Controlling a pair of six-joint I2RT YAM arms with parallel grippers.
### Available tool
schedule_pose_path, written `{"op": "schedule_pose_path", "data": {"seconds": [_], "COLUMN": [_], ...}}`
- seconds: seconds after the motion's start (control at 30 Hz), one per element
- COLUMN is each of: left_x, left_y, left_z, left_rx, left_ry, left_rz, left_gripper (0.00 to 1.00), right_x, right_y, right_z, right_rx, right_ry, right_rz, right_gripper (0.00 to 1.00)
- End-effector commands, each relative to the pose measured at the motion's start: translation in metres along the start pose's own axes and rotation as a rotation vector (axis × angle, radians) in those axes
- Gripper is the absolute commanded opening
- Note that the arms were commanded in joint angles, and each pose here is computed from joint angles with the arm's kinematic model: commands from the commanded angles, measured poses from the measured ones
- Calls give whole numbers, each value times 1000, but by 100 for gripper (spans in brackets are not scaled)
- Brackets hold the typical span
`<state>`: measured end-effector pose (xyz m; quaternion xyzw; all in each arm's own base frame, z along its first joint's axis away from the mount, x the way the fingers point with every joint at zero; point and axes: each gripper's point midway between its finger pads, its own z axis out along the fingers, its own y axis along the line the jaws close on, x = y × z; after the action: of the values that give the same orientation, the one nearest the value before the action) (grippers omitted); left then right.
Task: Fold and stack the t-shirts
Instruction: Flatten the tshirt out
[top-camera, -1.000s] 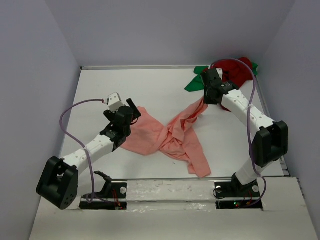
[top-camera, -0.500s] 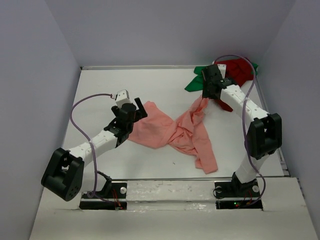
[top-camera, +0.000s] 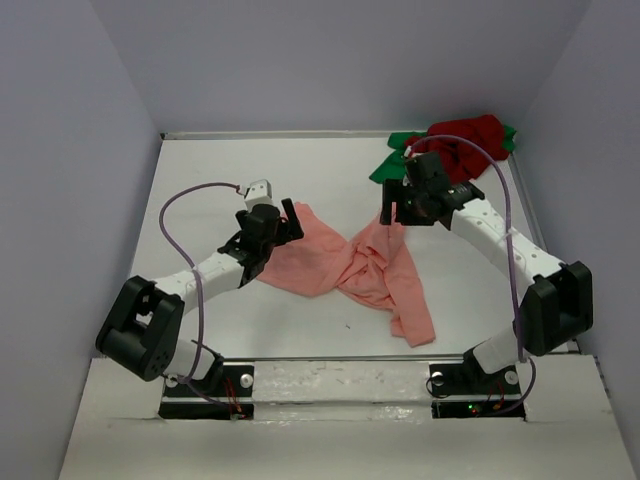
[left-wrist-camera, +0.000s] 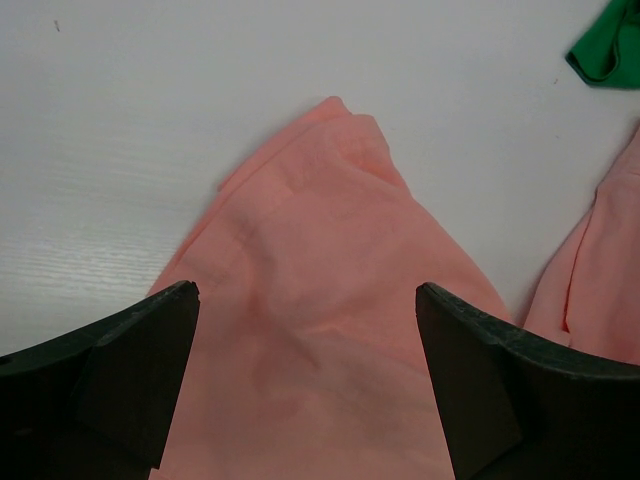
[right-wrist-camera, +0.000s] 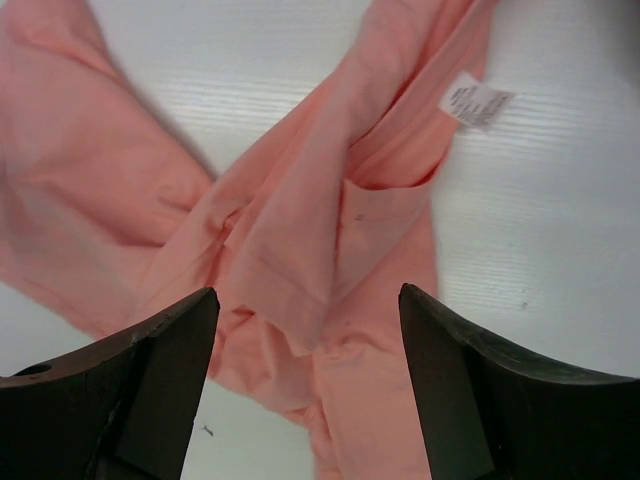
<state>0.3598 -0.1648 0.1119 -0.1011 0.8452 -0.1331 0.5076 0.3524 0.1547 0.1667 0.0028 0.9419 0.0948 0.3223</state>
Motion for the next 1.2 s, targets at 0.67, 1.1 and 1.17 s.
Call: {"op": "schedule_pose_path", "data": {"seconds": [0.67, 1.1, 1.17], "left_x": [22, 37, 41], "left_y": [-18, -19, -19], "left_z": [37, 49, 50], "left_rx": [7, 3, 5], "left_ry": [140, 209, 219], "left_rz": [63, 90, 94], "left_gripper": [98, 98, 98], "right_x": [63, 63, 56], "right_y": [63, 62, 61], "right_z": [41, 50, 45], "right_rx": [-104, -68, -55], "right_ry": [159, 165, 150], "right_rz": [-85, -98, -97], "right_gripper": [74, 0, 0]}}
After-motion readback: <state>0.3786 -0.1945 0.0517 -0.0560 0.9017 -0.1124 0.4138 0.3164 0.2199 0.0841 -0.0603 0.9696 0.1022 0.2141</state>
